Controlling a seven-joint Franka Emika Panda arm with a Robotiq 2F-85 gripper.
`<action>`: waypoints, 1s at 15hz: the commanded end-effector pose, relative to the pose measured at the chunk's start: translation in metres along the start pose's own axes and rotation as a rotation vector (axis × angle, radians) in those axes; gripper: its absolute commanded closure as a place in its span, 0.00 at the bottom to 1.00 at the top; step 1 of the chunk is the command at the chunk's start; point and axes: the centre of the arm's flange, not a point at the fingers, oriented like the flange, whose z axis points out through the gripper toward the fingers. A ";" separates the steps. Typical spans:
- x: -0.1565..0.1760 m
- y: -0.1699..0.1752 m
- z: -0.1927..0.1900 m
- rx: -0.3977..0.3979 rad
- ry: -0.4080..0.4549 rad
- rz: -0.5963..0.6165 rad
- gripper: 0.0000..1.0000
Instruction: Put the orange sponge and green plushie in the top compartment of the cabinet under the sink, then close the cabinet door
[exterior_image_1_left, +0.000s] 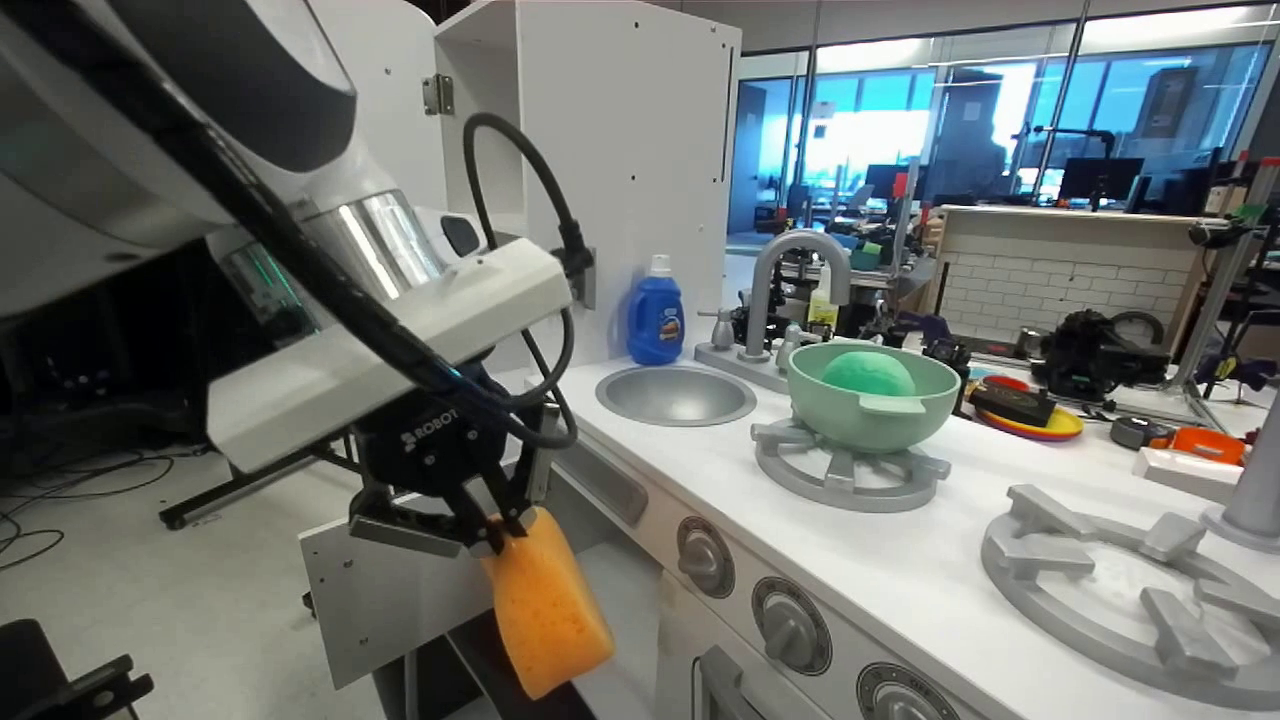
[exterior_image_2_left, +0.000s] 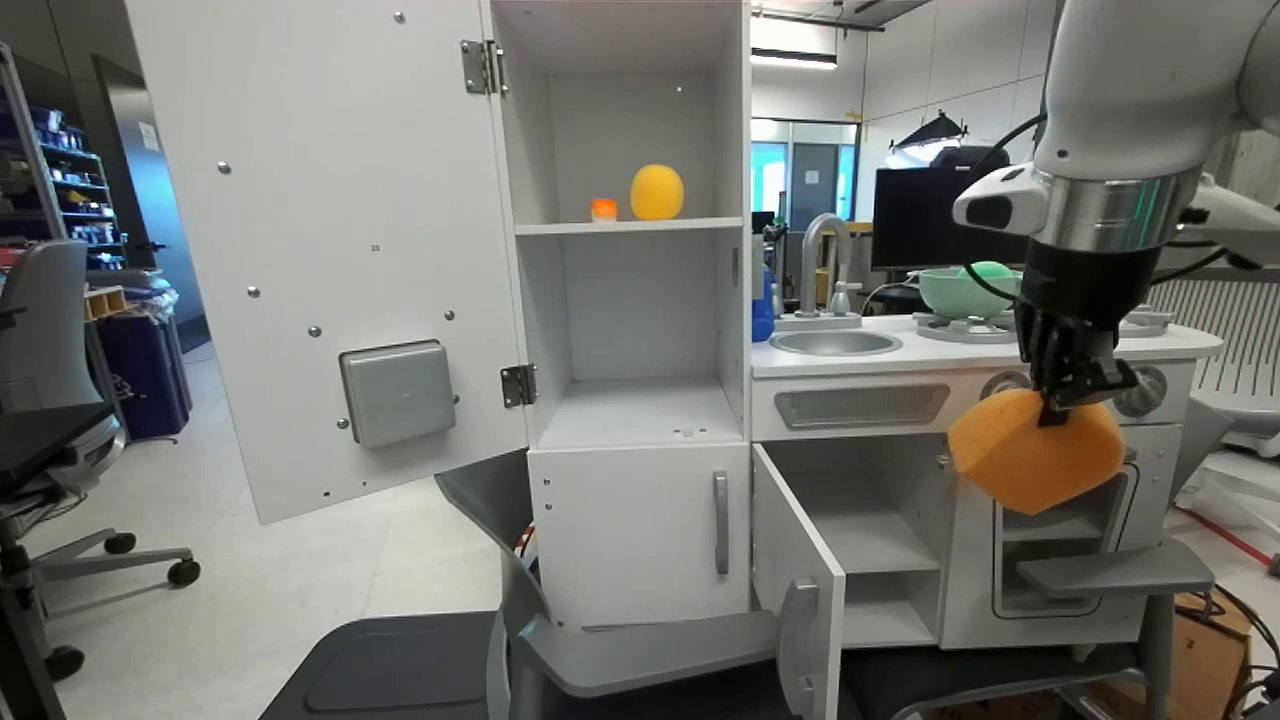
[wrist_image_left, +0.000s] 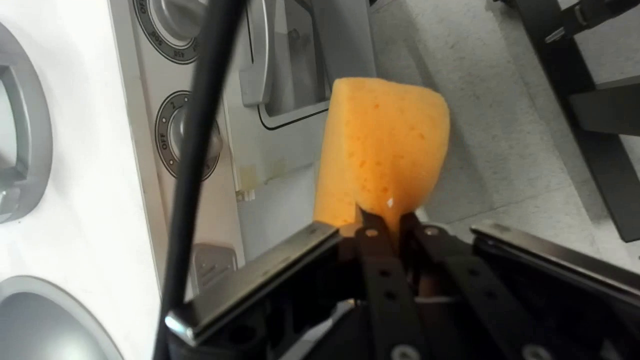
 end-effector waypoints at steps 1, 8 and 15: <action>0.031 -0.009 0.043 -0.077 0.024 0.063 0.98; 0.087 -0.037 0.093 -0.181 0.058 0.083 0.98; 0.117 -0.046 0.166 -0.364 0.073 0.060 0.98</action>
